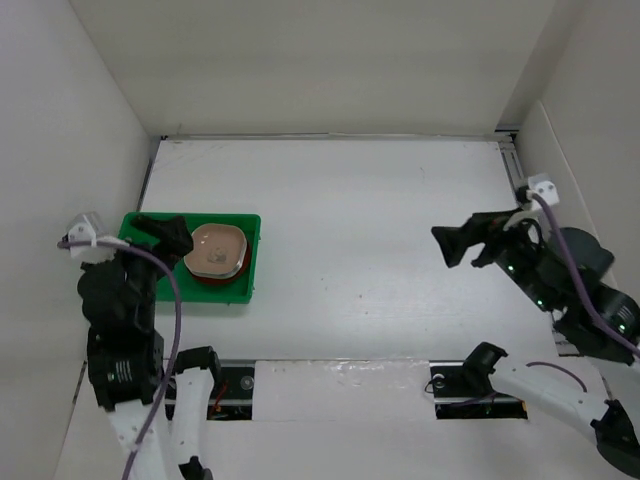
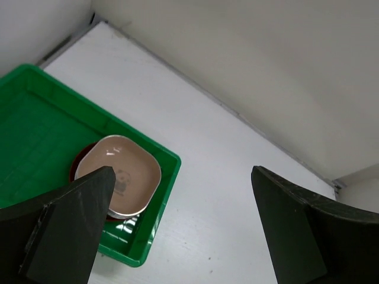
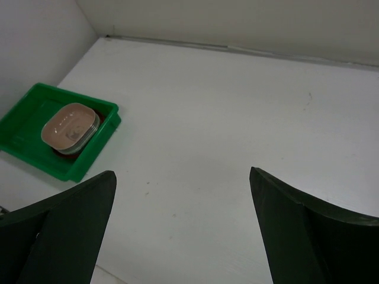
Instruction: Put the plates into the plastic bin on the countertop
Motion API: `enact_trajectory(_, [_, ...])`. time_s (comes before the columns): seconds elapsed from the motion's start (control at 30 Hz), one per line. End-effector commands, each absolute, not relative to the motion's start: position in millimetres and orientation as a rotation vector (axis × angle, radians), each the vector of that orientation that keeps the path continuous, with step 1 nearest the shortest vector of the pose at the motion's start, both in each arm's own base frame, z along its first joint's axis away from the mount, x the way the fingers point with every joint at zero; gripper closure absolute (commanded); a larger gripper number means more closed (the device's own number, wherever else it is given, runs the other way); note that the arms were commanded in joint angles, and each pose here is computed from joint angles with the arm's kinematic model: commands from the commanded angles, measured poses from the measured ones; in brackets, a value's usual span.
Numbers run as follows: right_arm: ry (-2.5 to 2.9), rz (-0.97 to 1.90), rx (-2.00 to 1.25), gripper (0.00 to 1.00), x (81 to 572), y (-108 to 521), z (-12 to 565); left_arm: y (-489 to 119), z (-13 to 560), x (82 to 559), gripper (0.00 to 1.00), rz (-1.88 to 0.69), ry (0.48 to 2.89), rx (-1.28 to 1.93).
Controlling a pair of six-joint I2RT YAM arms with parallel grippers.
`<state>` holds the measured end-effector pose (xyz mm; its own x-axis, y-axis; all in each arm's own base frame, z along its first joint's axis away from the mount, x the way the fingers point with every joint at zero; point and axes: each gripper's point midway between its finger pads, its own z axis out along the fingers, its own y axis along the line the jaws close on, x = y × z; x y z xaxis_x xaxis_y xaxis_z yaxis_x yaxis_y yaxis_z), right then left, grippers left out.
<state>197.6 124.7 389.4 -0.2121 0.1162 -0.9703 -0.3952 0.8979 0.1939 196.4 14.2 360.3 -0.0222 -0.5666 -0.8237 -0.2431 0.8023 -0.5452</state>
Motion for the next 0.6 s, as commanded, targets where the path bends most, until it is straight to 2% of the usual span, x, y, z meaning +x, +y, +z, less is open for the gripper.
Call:
enact_trajectory(0.0, [1.763, 0.383, -0.216, 0.00, 174.7, 90.1, 383.5, 8.3, 386.9, 158.4, 0.00, -0.270, 1.479, -0.550])
enact_trajectory(0.17, [1.683, 0.427, -0.219, 0.00, 144.7, 66.4, 398.6, -0.4, 392.8, 113.1, 0.00, -0.331, 1.321, -0.550])
enact_trajectory(0.57, [1.618, 0.433, -0.201, 0.00, 120.5, 40.4, 403.6, 8.3, 344.9, 120.5, 0.00, -0.333, 1.384, -0.660])
